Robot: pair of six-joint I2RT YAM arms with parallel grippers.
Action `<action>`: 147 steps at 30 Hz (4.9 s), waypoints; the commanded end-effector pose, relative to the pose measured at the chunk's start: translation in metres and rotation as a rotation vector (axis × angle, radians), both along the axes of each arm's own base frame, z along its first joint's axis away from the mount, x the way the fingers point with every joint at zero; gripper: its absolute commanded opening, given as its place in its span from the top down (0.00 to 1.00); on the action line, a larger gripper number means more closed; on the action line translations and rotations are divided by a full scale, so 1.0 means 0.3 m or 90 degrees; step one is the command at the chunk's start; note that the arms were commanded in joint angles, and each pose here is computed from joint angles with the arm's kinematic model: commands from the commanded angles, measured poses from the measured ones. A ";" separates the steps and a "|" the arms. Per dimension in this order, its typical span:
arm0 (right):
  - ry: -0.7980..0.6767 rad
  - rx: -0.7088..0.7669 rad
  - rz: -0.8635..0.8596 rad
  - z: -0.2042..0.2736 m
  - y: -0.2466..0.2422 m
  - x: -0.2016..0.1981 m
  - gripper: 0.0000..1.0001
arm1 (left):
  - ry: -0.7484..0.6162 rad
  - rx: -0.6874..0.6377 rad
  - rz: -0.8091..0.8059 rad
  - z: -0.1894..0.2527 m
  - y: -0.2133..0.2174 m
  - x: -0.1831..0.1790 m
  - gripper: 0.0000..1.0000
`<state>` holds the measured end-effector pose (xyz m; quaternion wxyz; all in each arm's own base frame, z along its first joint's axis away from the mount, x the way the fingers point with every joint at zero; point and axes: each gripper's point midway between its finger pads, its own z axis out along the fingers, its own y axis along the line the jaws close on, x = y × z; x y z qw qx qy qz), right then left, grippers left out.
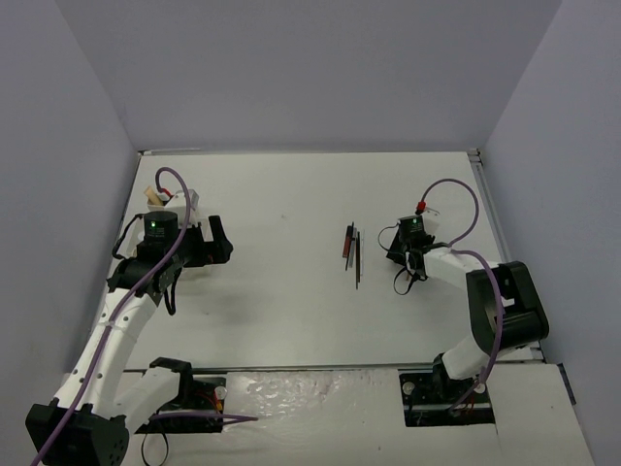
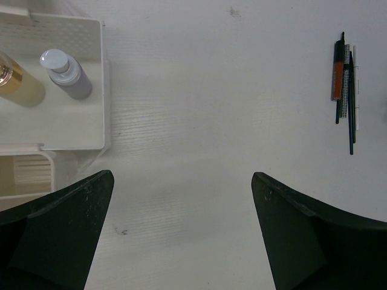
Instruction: Organize the makeup
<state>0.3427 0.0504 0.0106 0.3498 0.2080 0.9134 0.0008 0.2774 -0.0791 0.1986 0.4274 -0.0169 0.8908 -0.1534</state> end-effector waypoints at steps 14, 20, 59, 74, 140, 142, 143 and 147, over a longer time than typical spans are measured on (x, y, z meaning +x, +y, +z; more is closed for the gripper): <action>-0.015 0.002 -0.002 -0.006 0.016 0.069 0.90 | -0.068 -0.013 -0.009 0.112 -0.015 0.039 0.03; -0.115 0.019 0.089 0.162 0.132 0.096 1.00 | -0.064 -0.080 -0.036 0.155 -0.078 0.038 0.03; -0.604 0.284 0.599 0.908 0.966 -0.366 1.00 | -0.153 -0.260 -0.167 0.425 -0.637 -0.042 0.51; -0.597 0.284 0.594 0.906 0.965 -0.367 0.61 | -0.179 -0.229 -0.183 0.424 -0.660 -0.055 1.00; -0.411 0.066 0.371 0.666 0.634 -0.269 0.08 | -0.299 0.100 0.299 0.345 0.348 0.556 0.42; -0.376 0.048 0.338 0.635 0.626 -0.250 0.11 | -0.304 0.075 0.296 0.415 0.334 0.504 0.36; -0.361 0.042 0.321 0.621 0.624 -0.240 0.13 | -0.302 0.062 0.293 0.441 0.325 0.477 0.33; -0.304 0.034 0.261 0.546 0.622 -0.195 0.18 | -0.269 0.014 0.244 0.495 0.260 0.354 0.19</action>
